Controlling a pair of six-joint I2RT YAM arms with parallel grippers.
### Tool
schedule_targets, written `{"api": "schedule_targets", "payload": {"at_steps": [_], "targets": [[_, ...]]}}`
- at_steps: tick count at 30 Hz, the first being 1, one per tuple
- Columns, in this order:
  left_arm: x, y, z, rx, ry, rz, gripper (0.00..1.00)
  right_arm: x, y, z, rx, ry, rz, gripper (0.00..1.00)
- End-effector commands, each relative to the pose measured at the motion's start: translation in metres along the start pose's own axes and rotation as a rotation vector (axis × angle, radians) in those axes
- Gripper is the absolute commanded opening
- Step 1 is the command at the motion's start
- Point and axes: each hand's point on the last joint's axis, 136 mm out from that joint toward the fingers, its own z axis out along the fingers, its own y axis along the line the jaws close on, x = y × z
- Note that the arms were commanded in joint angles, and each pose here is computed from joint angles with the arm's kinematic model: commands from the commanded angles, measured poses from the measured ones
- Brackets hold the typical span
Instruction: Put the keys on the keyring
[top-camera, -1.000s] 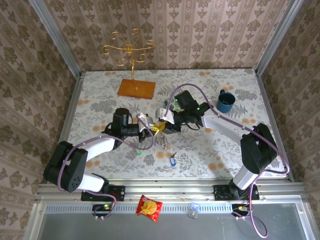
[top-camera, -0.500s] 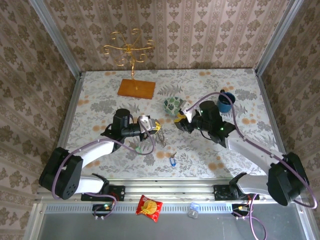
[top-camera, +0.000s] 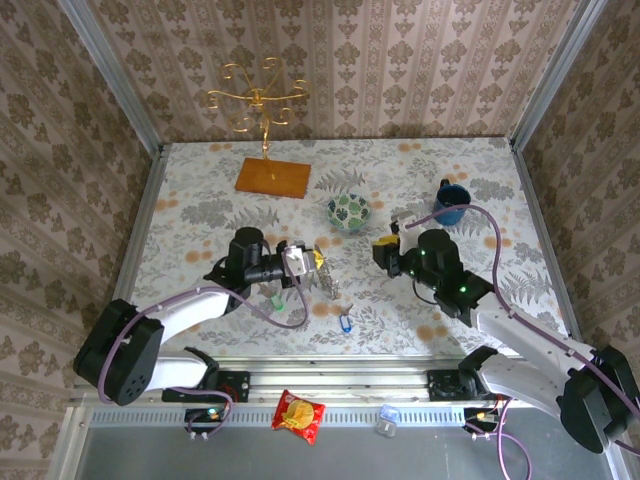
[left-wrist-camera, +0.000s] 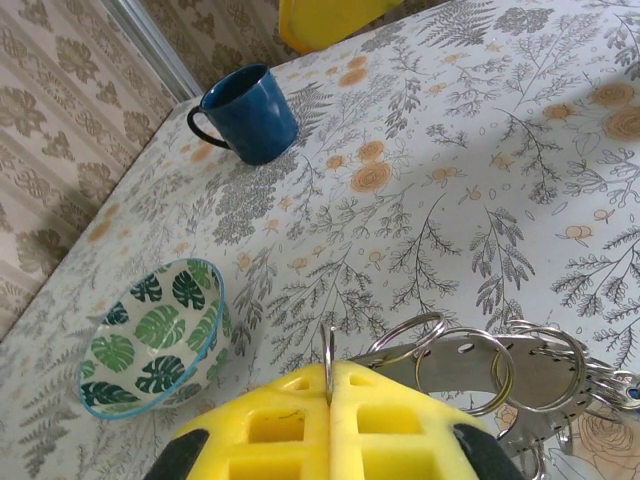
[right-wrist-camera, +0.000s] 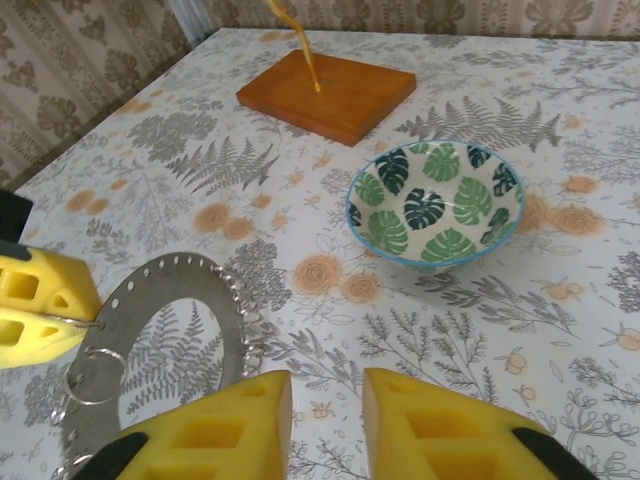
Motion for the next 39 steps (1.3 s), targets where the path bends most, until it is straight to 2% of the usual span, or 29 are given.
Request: {"api": "schedule_targets", "payload": {"at_steps": [1,10,15,18,21,25,29,35,39], "targets": [[-0.017,-0.002,-0.003,-0.005,-0.073,0.139,0.00,0.000,0.014,-0.005,-0.049,0.023,-0.084,0.31],[-0.018,-0.006,-0.004,-0.006,-0.086,0.211,0.00,0.008,0.042,-0.001,-0.160,0.043,-0.353,0.37],[-0.017,-0.004,-0.004,-0.014,-0.075,0.192,0.00,0.012,0.048,0.003,-0.187,0.079,-0.329,0.34],[-0.013,0.001,-0.004,-0.036,-0.055,0.155,0.00,0.024,0.050,0.005,-0.177,0.159,-0.188,0.30],[-0.007,0.009,-0.005,-0.086,-0.020,0.103,0.00,0.057,0.062,0.002,-0.159,0.322,-0.067,0.39],[-0.004,0.017,-0.009,-0.122,-0.027,-0.018,0.00,0.095,0.069,-0.011,-0.084,0.467,0.108,0.40],[-0.001,0.016,-0.010,-0.117,-0.021,-0.068,0.00,0.117,0.074,-0.019,0.008,0.520,0.317,0.40],[0.009,0.016,-0.010,-0.133,0.018,-0.130,0.00,0.127,0.082,-0.016,0.158,0.584,0.513,0.41],[0.011,0.018,-0.011,-0.147,0.026,-0.150,0.00,0.136,0.084,-0.005,0.283,0.607,0.776,0.40]]}}
